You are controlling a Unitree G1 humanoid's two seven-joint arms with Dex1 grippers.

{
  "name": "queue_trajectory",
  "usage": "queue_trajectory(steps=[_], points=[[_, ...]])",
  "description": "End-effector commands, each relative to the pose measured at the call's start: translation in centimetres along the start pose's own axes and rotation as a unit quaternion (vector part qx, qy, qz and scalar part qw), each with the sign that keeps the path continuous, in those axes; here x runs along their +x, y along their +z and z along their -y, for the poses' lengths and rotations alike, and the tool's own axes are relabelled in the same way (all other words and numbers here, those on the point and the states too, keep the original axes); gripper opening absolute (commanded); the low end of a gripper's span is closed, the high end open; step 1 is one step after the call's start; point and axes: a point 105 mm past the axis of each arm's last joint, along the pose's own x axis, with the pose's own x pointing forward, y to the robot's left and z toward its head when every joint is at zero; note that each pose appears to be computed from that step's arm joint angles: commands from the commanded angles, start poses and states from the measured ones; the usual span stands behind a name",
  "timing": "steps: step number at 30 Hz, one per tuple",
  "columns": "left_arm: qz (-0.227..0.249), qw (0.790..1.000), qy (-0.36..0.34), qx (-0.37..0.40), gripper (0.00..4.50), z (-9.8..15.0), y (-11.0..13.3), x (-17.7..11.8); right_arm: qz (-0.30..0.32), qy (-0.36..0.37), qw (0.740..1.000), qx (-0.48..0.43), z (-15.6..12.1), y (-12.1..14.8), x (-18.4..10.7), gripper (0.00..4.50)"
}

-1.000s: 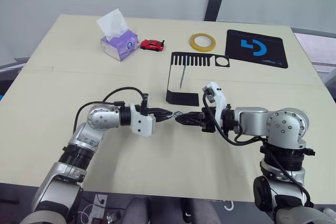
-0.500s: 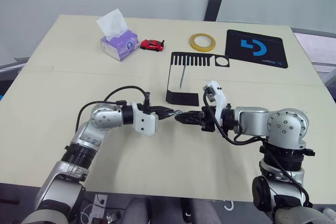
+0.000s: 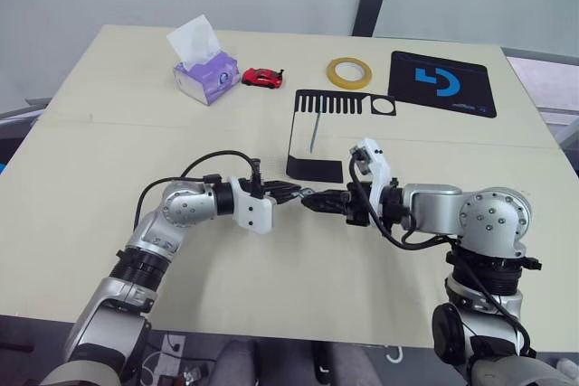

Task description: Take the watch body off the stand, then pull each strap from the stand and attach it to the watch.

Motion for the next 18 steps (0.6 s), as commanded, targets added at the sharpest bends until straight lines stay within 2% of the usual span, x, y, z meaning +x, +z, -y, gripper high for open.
queue_trajectory(steps=[1, 10, 18], points=[[0.031, 0.999, 0.018, 0.029, 0.00, -0.4, 1.5, 0.7, 0.003, 0.032, 0.999, -0.030, -1.7, 0.3, 0.0, 1.54], [0.030, 0.999, 0.023, 0.039, 0.00, -0.2, 1.6, 0.7, -0.009, 0.031, 0.998, -0.046, -2.0, 0.1, 0.0, 1.54], [0.037, 0.997, 0.000, 0.069, 0.00, 0.6, 2.0, 0.6, -0.018, 0.026, 0.998, -0.058, -1.8, 0.1, -0.2, 1.54]])
